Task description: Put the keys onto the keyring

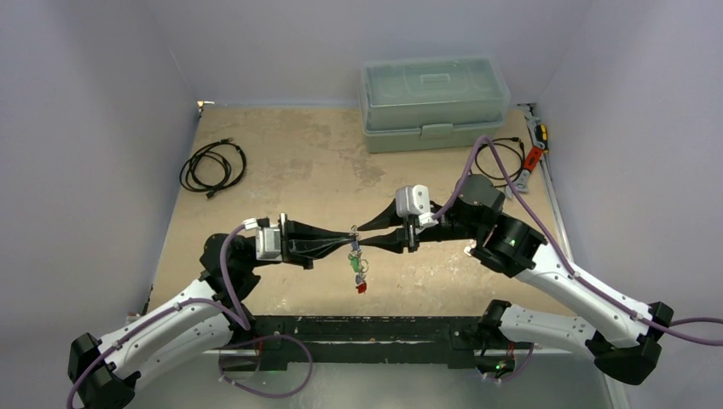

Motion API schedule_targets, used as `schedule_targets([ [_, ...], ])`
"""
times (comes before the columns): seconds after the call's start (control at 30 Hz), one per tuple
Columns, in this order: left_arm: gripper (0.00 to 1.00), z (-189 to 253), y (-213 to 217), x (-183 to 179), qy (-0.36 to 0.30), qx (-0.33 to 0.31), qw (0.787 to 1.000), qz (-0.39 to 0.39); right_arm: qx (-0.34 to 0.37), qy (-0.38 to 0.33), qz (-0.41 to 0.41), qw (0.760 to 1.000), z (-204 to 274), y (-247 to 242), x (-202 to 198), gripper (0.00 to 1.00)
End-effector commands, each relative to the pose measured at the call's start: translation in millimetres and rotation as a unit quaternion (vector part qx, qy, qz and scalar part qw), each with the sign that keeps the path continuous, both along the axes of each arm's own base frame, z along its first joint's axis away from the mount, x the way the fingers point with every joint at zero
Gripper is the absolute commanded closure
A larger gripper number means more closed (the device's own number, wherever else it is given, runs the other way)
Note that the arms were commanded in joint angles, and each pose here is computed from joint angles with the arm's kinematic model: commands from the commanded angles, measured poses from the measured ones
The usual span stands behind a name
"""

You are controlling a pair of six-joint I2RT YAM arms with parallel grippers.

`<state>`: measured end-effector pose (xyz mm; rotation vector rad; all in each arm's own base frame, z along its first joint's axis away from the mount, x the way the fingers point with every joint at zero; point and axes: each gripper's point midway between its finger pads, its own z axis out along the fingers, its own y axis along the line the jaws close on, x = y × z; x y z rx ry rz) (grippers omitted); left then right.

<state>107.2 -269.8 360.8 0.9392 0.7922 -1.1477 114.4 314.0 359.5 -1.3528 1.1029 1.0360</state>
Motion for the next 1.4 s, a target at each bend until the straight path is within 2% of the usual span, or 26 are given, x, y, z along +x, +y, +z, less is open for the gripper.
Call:
schedule_targets([
  [0.0,1.0,17.0,5.1,-8.2,-0.027,-0.03,0.999,-0.007,0.036,-0.02,0.014,0.999,28.4,1.5,-4.5,0.7],
  [1.0,1.0,11.8,2.6,-7.1,-0.024,-0.021,0.999,-0.009,0.05,-0.025,0.018,0.998,38.4,0.4,-7.3,0.74],
  [1.37,1.0,12.5,2.4,-9.3,-0.028,-0.024,0.999,-0.015,0.049,-0.016,0.032,0.998,35.0,6.8,-8.0,0.84],
])
